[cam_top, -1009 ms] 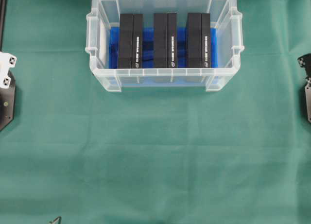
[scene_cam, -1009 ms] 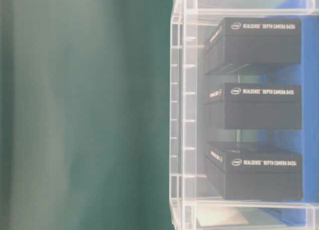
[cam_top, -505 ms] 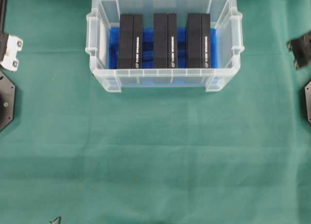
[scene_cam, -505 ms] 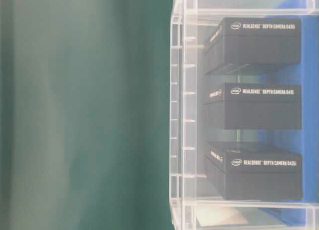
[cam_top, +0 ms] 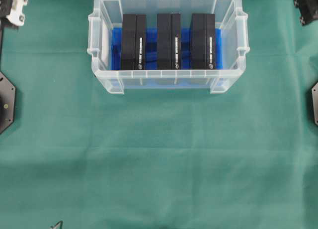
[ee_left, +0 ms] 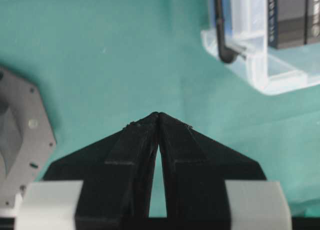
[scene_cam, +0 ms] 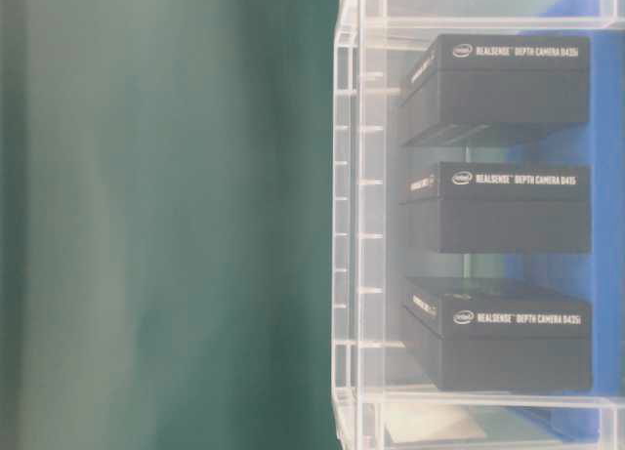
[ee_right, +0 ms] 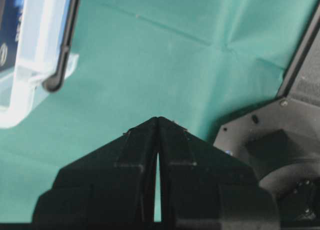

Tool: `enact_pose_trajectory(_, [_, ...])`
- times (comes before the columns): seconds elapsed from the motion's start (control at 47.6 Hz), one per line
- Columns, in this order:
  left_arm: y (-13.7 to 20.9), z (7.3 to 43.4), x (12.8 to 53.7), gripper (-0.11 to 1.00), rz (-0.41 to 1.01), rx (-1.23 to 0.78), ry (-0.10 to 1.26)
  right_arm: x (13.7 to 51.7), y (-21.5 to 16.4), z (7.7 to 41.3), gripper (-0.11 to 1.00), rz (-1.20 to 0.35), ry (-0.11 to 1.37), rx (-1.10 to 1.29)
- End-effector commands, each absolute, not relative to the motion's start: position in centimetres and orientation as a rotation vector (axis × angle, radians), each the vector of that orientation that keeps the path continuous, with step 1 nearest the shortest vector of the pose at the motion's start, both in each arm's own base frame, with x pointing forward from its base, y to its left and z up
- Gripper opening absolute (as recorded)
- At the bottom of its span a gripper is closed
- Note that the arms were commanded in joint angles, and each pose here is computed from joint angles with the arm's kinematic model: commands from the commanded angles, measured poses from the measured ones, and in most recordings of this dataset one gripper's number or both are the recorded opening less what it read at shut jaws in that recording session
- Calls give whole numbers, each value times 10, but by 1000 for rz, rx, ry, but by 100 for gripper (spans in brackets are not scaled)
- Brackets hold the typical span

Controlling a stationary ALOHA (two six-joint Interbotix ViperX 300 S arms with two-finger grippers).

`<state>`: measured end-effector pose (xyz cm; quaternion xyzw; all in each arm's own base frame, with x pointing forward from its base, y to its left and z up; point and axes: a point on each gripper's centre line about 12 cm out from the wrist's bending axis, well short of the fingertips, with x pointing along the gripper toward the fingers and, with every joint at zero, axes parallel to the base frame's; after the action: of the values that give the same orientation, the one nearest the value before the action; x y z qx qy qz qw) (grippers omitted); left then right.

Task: Take the box out of the case with both arms.
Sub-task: 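Move both open grippers above the case toward the black boxes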

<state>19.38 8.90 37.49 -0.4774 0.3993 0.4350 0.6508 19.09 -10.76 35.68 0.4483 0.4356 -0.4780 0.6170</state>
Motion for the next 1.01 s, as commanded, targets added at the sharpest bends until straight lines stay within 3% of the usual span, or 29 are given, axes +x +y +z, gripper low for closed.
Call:
enact_pose_trajectory(0.0, [91,384,196,1,964,-1070,885,192,-109,366,0,-1087,965,1029])
enact_pose_trajectory(0.315, [93,381,199,2,960,-1054,906,194,-109,366,0,-1076,957,1037])
enact_pose_trajectory(0.42, [93,378,199,16,964,-1054,917,194,-109,365,4,-1079,961,1039])
enact_pose_trajectory(0.547, [92,377,200,54,967,-1058,918,193,-109,363,28,-1086,963,1042])
enact_pose_trajectory(0.673, [91,377,201,85,960,-1057,916,193,-108,359,68,-1093,975,1039])
enact_pose_trajectory(0.736, [91,376,200,88,963,-1059,920,193,-108,356,85,-1093,982,1038])
enact_pose_trajectory(0.799, [91,376,200,87,970,-1064,921,193,-108,356,94,-1094,981,1039])
enact_pose_trajectory(0.988, [89,374,197,87,995,-1084,941,194,-108,356,97,-1102,969,1053])
